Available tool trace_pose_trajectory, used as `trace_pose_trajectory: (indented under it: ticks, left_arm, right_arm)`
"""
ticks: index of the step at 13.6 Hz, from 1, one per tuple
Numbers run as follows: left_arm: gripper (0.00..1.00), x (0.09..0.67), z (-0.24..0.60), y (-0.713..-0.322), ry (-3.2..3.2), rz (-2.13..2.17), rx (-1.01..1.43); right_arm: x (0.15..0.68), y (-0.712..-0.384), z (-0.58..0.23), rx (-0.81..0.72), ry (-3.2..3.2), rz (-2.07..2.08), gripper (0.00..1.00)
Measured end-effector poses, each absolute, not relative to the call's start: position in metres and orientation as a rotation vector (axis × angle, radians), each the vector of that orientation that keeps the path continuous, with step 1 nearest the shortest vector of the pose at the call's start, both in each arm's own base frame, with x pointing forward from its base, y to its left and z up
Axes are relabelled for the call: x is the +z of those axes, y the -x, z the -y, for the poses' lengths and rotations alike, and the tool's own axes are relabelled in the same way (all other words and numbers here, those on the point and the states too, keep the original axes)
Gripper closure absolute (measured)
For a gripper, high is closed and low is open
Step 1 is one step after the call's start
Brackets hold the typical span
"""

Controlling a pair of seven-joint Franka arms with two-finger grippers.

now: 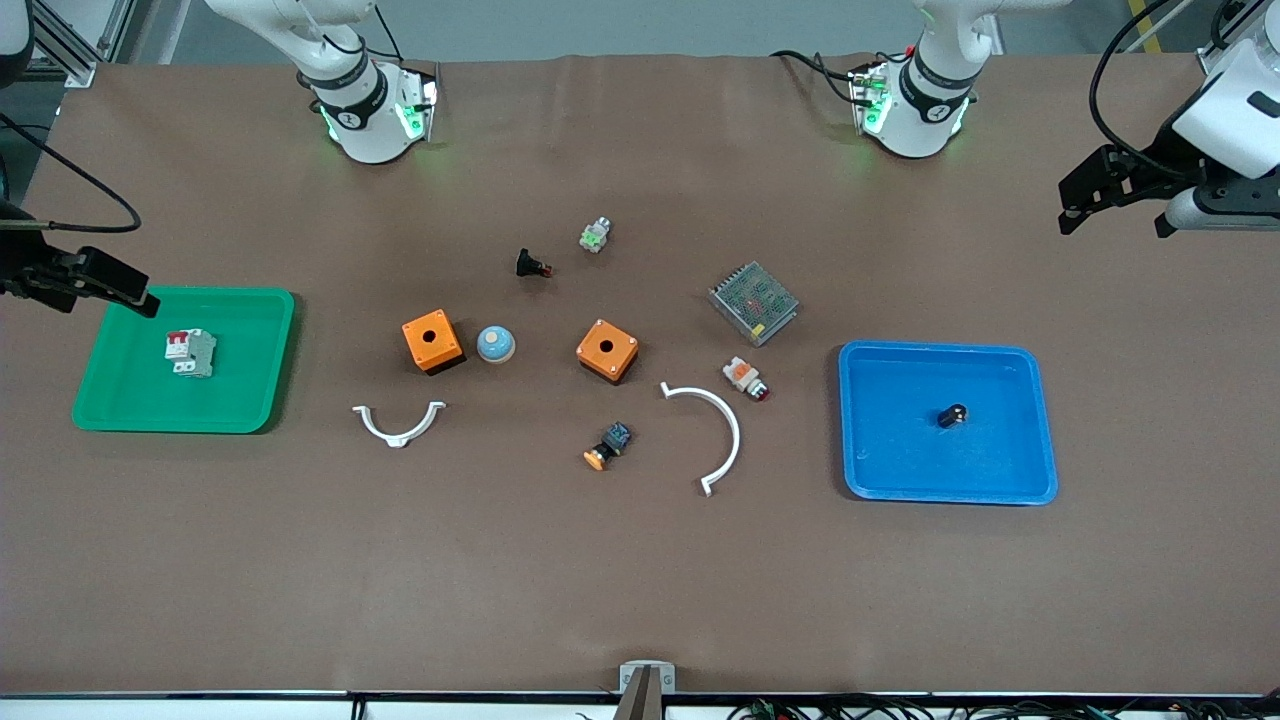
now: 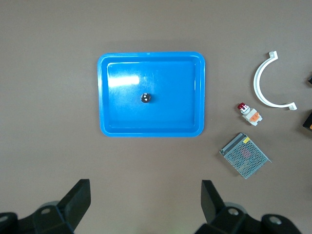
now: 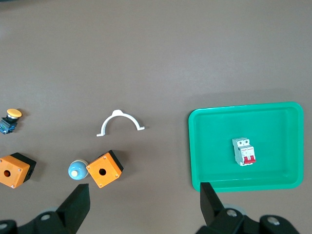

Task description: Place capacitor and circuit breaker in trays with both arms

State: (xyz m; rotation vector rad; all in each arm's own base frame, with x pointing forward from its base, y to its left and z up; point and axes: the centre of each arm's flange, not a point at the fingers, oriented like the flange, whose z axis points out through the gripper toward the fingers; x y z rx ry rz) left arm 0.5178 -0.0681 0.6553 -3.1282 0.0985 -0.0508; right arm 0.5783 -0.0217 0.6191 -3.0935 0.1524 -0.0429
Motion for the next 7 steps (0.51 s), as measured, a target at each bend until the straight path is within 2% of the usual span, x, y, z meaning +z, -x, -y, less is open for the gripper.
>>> trace_pose_trajectory:
  ticks: [7]
  left_arm:
    - [0.0,0.6547,0.0675,-0.5171,3.128,-0.095,-0.04]
  right_arm:
    - [0.6248,-0.5786,0.0287,-0.067,3.094,-0.171,0.0]
